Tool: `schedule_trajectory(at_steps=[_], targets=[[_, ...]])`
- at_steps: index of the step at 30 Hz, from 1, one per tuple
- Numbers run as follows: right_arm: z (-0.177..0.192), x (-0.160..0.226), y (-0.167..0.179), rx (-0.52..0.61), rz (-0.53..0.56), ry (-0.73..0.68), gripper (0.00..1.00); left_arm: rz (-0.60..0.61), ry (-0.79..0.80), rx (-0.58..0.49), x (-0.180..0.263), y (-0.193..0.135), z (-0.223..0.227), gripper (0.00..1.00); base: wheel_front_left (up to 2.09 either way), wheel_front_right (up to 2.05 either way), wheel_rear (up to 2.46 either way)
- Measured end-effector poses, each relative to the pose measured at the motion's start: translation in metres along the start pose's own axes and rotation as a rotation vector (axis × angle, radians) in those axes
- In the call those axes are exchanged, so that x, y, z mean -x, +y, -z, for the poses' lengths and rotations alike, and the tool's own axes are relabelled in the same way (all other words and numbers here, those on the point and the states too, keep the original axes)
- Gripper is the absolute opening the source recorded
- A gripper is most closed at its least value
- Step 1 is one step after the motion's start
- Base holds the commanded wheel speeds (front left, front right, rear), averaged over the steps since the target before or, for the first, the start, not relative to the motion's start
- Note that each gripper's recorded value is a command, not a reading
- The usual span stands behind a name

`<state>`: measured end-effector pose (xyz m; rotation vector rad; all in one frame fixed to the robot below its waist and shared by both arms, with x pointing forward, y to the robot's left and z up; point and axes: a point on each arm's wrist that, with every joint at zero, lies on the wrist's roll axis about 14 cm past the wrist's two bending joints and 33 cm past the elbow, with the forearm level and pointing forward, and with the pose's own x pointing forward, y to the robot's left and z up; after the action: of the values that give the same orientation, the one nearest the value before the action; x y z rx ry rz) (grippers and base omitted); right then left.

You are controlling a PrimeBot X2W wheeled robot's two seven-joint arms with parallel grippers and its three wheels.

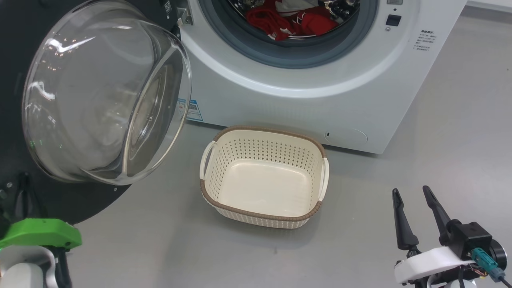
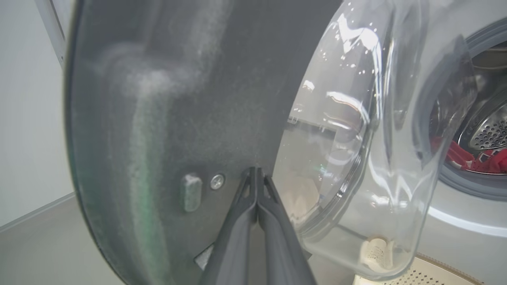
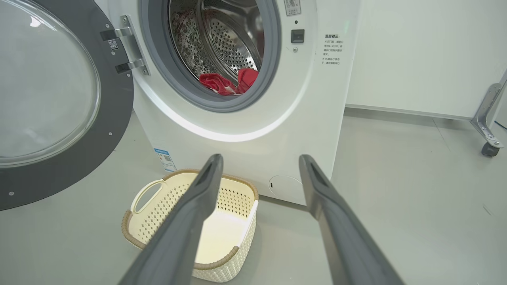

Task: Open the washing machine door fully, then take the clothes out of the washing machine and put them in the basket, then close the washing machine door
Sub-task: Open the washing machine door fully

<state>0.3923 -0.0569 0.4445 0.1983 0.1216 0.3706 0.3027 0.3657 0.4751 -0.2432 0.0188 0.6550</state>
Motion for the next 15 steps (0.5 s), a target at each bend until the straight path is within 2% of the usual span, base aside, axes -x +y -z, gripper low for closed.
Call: schedule_trajectory(at_steps=[15], targets=[[0.001, -0.006, -0.003, 0.002, 0.0, -0.001, 1.0, -0.072, 0.01, -0.017, -0.022, 0.021, -0.002, 0.0, 0.0, 0.0, 0.0]])
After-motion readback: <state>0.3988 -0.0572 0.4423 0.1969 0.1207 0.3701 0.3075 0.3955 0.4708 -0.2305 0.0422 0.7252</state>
